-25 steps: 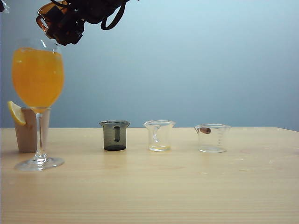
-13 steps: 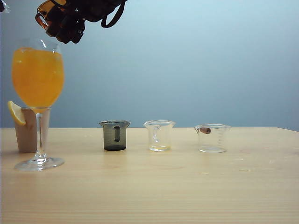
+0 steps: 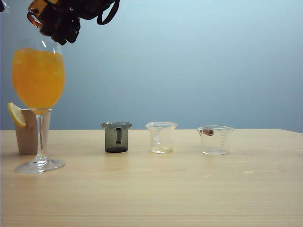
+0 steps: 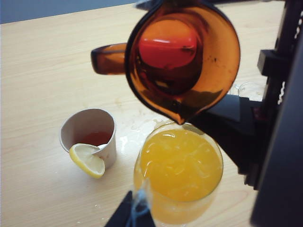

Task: Pick up the fourth measuring cup from the left, pour the grenadine inside into the goblet, and finally put the measuring cup back in its original place.

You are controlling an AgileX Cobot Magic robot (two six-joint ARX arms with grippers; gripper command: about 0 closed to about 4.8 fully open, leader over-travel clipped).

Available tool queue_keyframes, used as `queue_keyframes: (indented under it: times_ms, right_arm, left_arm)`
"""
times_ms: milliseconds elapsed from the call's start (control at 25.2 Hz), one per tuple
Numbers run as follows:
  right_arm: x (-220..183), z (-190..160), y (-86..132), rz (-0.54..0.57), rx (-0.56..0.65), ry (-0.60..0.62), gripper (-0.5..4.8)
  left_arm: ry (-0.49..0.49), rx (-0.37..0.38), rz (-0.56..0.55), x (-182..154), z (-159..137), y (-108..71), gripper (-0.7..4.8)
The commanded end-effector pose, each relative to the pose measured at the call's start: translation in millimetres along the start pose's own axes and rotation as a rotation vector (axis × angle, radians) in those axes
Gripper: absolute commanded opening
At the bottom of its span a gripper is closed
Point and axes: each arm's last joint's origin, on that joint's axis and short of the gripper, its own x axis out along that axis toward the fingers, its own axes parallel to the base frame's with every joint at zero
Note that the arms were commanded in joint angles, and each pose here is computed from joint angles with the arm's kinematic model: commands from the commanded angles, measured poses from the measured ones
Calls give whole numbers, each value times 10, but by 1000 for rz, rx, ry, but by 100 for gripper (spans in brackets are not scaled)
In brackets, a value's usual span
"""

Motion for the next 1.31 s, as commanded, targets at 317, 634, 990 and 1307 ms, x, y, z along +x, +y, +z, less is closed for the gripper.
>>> queue_keyframes:
  times_ms: [317,634,990,1307]
  right_arm:
    - [-17,43,-73,-45,-77,-13,251]
    - [-15,60,-64,-43,-107,-16,251]
    - [-12,113,-34,-39,-213,-26,251]
    - [-12,115,-30,-36,-278,-24,251]
  left_arm:
    - [-13,5,-2,-12,17,-2,-4]
    - [-14,6,-3,-13,17,-2,-4]
    - [-14,6,-3,-13,17,-2,-4]
    - [-14,5,-3,-12,17,-2,-4]
